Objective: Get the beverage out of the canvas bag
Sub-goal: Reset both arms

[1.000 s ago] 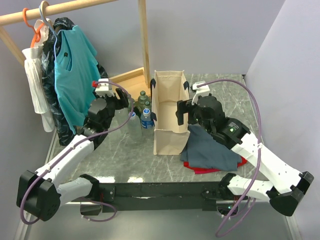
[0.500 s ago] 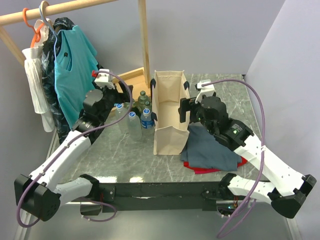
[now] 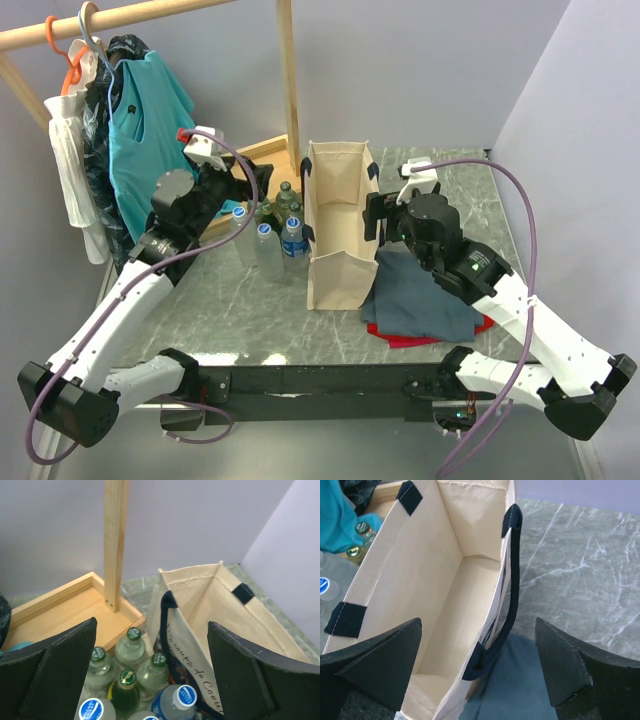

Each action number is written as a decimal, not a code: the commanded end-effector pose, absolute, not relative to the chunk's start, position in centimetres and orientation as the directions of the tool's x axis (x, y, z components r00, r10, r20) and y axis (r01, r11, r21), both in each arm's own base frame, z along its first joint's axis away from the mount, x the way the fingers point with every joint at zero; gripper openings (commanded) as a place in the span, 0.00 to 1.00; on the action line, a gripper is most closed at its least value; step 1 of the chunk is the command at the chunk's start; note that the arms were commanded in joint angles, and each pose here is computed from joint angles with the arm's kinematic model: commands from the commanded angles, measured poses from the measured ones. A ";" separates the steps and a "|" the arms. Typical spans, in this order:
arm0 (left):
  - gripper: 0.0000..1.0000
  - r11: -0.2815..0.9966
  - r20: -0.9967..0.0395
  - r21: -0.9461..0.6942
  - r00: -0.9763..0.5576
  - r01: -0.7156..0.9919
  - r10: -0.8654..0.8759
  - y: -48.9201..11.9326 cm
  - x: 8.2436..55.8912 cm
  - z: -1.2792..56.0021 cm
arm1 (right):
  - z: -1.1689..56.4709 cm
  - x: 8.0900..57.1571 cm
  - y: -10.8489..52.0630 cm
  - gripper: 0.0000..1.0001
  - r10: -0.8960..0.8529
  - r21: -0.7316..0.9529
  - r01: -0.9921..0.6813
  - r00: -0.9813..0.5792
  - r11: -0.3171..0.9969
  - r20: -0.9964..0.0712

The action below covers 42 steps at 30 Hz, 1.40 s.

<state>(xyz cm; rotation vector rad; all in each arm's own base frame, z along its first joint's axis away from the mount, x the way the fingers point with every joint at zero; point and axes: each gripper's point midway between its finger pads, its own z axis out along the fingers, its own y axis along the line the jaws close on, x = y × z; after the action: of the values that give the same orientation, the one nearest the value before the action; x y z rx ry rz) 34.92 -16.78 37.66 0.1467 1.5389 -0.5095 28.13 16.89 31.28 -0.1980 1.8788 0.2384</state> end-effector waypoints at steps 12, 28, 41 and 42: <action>0.96 0.800 -0.978 -0.209 -0.096 0.563 -0.187 -20.1 33.9 40.4 | 34.5 29.4 13.4 1.00 -0.013 0.002 -0.071 -0.197 0.997 -0.980; 0.96 0.782 -0.978 -0.209 -0.123 0.587 -0.169 -20.7 33.9 40.3 | 34.3 31.1 10.1 1.00 -0.047 -0.075 0.161 -0.171 0.984 -0.984; 0.96 0.815 -0.978 -0.203 -0.145 0.543 -0.147 -20.2 34.9 39.6 | 34.7 31.4 4.6 1.00 0.153 0.122 0.220 -0.127 0.968 -0.980; 0.96 0.818 -0.978 -0.204 -0.142 0.538 -0.151 -20.1 34.9 39.7 | 34.4 31.5 4.5 1.00 0.153 0.121 0.222 -0.133 0.968 -0.979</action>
<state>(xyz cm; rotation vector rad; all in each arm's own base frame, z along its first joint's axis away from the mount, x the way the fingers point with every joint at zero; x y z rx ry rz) 35.21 -20.30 37.02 0.3023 1.6769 -0.6240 31.79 4.53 33.30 0.2486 1.7648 -0.1398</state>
